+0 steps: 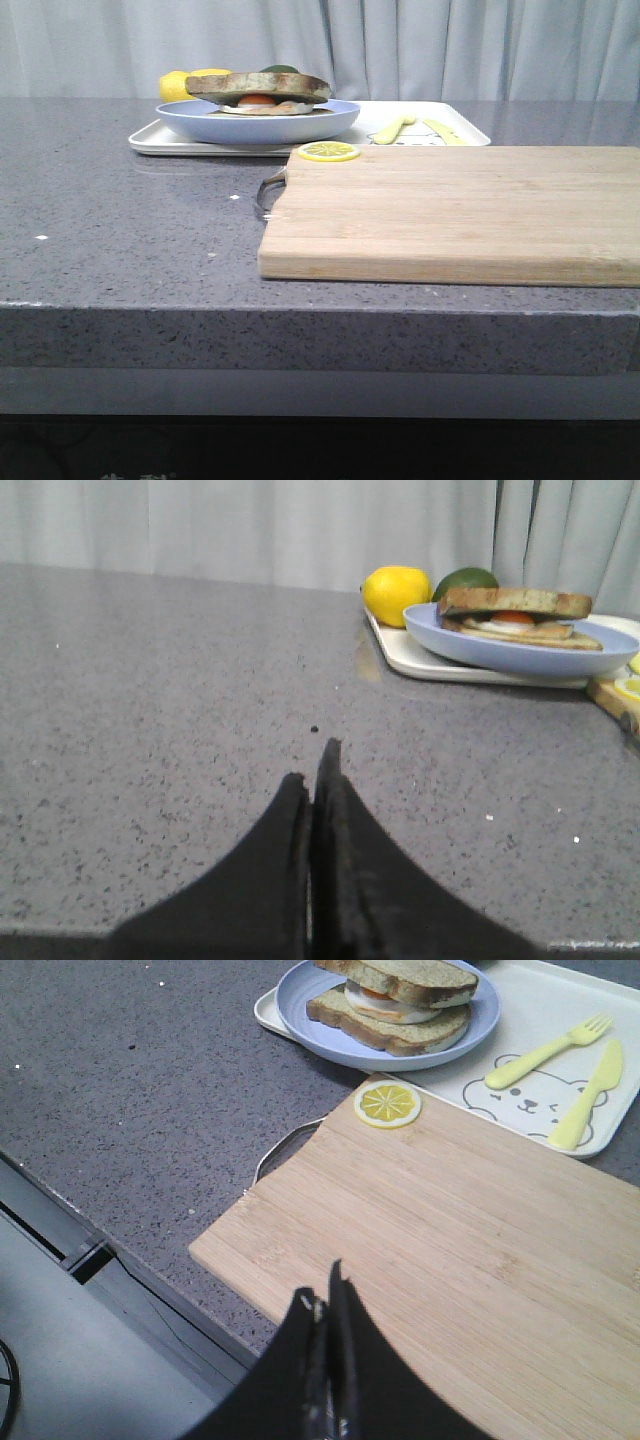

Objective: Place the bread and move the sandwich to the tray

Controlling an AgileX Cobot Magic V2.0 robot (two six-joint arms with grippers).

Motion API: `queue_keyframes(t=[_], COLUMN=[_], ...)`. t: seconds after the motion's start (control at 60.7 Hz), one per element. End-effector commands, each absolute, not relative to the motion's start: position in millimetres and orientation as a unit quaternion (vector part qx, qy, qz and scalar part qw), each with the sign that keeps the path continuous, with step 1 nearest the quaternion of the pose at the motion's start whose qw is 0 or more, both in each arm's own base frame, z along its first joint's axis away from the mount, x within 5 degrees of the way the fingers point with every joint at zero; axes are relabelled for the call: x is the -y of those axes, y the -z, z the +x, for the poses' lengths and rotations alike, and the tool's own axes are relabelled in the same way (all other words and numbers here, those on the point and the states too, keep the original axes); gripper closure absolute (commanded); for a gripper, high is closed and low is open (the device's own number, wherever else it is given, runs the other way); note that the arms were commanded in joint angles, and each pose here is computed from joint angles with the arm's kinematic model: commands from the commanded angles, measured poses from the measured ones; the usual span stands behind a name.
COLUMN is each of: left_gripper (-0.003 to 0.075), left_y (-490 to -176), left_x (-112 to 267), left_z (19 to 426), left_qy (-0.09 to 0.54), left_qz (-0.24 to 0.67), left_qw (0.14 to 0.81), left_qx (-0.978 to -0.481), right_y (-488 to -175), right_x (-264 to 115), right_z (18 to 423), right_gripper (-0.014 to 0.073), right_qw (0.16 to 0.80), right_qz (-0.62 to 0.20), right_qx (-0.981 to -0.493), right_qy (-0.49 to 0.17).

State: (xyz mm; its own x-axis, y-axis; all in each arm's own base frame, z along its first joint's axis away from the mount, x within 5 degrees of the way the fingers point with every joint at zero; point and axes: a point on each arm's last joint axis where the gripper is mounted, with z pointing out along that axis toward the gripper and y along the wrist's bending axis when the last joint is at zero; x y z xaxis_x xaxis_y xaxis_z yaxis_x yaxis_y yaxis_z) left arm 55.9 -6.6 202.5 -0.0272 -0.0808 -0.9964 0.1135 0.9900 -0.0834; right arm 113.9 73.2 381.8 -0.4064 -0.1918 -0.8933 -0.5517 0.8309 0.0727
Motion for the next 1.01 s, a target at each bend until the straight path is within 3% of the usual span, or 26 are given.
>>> queue_keyframes(t=[0.0,0.989], left_gripper=[0.0741,0.0741], left_y=[-213.0,-216.3], left_x=[6.0,5.9], left_z=[53.6,53.2], left_qy=[0.080,0.099], left_qz=[0.003,-0.013], left_qw=[0.740,0.750], left_qx=[-0.667,-0.653], right_y=[-394.8,-394.8], right_x=[-72.7,-72.7], right_z=[114.3,114.3], right_gripper=[0.0667,0.0667], right_qw=[0.532,0.532], right_qz=[-0.215,-0.215], right_qx=[-0.796,-0.796], right_qy=[-0.193,-0.193])
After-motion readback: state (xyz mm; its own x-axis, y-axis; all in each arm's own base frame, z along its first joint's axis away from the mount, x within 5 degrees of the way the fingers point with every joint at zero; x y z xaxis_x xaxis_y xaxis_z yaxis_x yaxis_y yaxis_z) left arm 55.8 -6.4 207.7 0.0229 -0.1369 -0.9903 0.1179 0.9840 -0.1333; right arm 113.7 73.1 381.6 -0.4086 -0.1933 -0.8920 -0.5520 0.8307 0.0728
